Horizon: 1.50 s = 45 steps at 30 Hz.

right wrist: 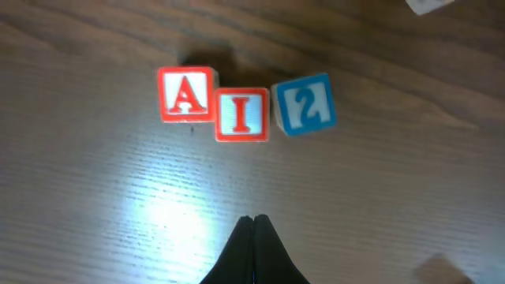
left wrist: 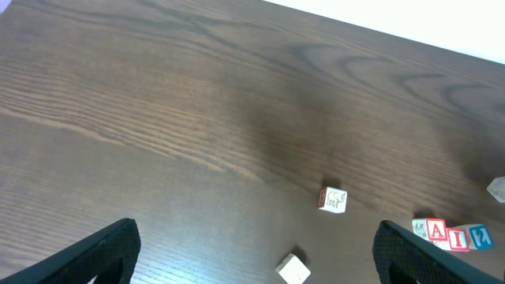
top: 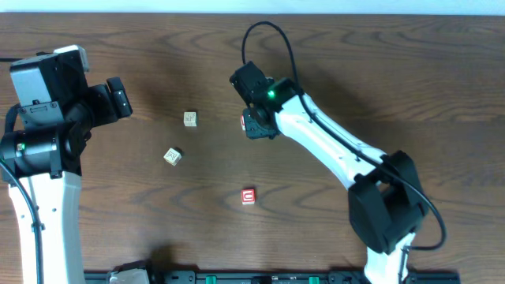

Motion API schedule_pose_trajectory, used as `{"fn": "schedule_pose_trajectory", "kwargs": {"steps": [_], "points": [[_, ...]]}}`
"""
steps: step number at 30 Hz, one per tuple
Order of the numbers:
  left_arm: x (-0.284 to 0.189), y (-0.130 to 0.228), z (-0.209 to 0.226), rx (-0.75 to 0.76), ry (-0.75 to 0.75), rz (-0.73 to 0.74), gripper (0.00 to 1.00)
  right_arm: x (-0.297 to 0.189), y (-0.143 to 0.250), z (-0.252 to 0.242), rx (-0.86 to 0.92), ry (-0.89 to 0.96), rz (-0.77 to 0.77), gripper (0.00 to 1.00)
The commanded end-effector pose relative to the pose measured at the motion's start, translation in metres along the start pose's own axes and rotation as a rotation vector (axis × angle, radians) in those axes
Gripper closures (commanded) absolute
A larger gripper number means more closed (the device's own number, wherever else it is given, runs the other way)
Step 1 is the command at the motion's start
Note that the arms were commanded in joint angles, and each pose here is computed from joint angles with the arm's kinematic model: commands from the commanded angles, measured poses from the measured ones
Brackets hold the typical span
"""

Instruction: Spell out Ai2

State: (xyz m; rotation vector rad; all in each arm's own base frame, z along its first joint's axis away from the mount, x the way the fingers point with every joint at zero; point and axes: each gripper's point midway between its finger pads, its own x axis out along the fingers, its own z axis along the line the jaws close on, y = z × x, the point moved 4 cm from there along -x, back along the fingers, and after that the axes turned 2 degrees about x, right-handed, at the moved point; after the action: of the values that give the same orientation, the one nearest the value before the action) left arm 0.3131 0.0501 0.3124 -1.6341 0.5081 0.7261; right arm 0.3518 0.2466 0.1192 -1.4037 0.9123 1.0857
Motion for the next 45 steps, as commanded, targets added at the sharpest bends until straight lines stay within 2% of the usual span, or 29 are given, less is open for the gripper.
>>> {"fn": "schedule_pose_trajectory", "kwargs": {"steps": [1, 16, 45], "points": [[-0.001, -0.004, 0.001, -0.006, 0.000, -0.009, 0.05, 0.010, 0.015, 0.000, -0.027, -0.011, 0.026, 0.99], [-0.001, -0.003, 0.001, -0.006, 0.000, -0.002, 0.05, 0.038, 0.034, 0.002, -0.030, -0.060, 0.044, 0.99], [-0.001, -0.003, 0.001, -0.006, 0.000, -0.003, 0.05, 0.071, 0.019, 0.001, -0.034, -0.032, -0.025, 0.99]]}}
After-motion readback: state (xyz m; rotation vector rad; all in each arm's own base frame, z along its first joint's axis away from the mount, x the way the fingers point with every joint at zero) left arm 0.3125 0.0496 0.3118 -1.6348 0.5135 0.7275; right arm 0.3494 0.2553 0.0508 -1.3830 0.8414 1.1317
